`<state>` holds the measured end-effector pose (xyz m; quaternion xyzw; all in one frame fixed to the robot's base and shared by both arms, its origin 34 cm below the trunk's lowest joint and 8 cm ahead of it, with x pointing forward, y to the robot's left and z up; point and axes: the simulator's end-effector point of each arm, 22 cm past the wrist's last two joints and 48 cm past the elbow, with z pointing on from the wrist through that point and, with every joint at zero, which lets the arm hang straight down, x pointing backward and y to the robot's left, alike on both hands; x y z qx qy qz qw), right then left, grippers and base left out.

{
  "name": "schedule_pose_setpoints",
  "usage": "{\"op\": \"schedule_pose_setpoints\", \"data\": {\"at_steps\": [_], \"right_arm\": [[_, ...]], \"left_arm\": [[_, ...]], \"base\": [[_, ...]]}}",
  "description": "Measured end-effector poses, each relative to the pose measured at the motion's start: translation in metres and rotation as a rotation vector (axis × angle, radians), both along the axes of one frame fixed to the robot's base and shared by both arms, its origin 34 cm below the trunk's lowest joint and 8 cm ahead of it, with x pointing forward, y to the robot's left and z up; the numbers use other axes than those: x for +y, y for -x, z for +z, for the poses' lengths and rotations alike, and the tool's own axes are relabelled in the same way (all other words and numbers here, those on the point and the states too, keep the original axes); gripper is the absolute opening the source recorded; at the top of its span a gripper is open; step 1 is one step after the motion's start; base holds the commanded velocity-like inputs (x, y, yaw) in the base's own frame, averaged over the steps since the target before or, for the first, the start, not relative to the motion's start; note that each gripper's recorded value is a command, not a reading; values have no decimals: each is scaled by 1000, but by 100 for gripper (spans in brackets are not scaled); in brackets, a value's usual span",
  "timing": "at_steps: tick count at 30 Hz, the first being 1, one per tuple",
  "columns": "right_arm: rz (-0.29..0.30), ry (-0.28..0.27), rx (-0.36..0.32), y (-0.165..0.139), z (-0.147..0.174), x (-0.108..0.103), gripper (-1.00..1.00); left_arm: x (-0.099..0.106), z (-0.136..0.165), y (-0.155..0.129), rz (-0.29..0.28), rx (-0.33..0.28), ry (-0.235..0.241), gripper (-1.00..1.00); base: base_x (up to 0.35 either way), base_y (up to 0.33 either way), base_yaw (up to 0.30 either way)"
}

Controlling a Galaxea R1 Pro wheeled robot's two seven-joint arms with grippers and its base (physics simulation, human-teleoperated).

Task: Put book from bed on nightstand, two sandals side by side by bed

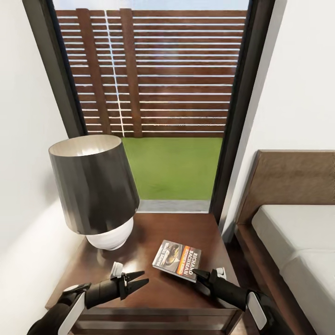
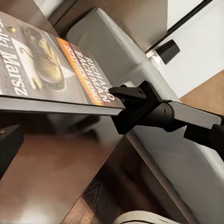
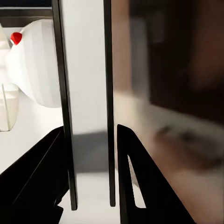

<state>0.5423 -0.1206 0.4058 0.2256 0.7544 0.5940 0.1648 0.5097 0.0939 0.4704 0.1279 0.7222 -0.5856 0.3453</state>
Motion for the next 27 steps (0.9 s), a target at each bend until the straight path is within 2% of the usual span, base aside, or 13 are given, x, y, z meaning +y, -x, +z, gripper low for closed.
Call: {"op": "schedule_pose_setpoints", "data": {"at_steps": [27], "right_arm": [[1,-1,9,1,-4,0,-100]], "left_arm": [[0,-4,0,0,9,1,100]], "base": [[0,0,0]]}}
